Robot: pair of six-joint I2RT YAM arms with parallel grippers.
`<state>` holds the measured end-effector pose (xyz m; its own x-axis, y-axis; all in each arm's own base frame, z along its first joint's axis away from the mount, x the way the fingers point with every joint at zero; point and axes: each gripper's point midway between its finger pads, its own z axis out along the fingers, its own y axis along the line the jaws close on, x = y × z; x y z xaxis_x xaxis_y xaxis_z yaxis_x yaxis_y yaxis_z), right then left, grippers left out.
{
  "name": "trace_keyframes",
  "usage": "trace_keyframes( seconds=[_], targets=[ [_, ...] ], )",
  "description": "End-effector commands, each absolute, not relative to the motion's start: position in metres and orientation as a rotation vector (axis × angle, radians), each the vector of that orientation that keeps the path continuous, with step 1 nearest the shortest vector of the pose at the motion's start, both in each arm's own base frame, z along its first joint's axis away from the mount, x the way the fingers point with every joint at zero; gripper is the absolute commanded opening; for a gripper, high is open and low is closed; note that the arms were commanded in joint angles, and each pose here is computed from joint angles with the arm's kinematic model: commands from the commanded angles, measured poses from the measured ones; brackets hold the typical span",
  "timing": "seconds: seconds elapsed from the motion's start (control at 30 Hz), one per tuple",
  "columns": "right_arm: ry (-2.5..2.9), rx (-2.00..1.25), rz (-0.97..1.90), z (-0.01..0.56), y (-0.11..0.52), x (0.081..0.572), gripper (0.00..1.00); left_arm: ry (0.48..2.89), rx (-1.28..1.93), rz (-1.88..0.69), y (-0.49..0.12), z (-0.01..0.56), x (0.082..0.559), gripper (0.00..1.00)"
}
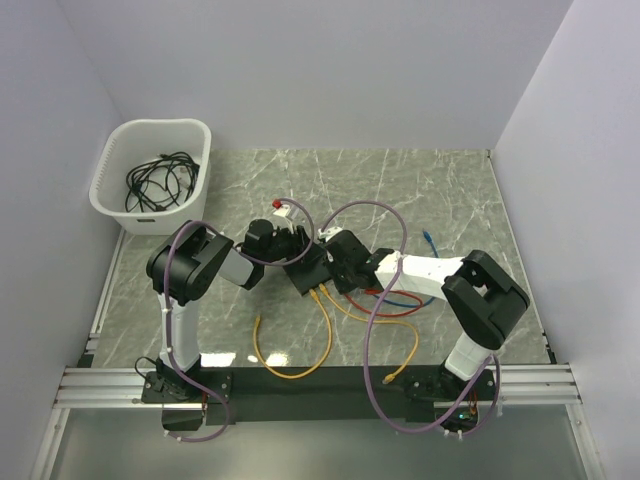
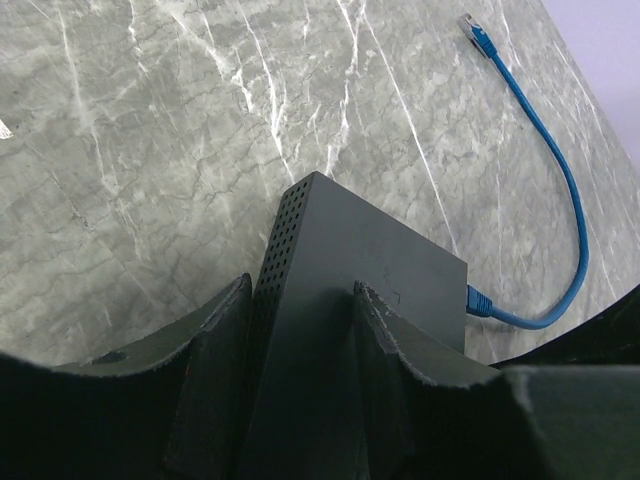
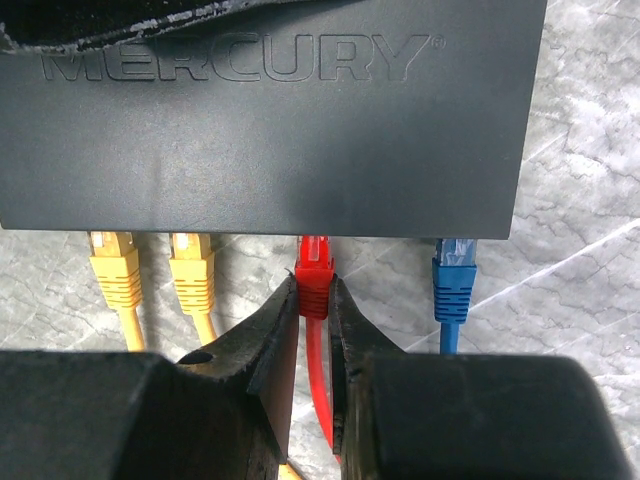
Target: Insert the plug into the switch port
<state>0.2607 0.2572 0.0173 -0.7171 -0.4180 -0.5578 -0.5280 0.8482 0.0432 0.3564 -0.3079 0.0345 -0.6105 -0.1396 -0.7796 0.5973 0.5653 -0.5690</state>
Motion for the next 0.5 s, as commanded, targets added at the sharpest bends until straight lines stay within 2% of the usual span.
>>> trace_keyframes(
  seconds=[0.0, 0.47],
  targets=[
    [2.162, -0.62, 0.445, 0.076, 0.313, 0.309, 0.0, 2.147, 0.542, -1.349, -0.337, 0.006, 0.271, 0.48],
    [1.904, -0.601, 0.575, 0.137, 0.355, 0.352, 0.0, 2.15, 0.652, -1.376, -0.342, -0.004, 0.254, 0.45]
  ],
)
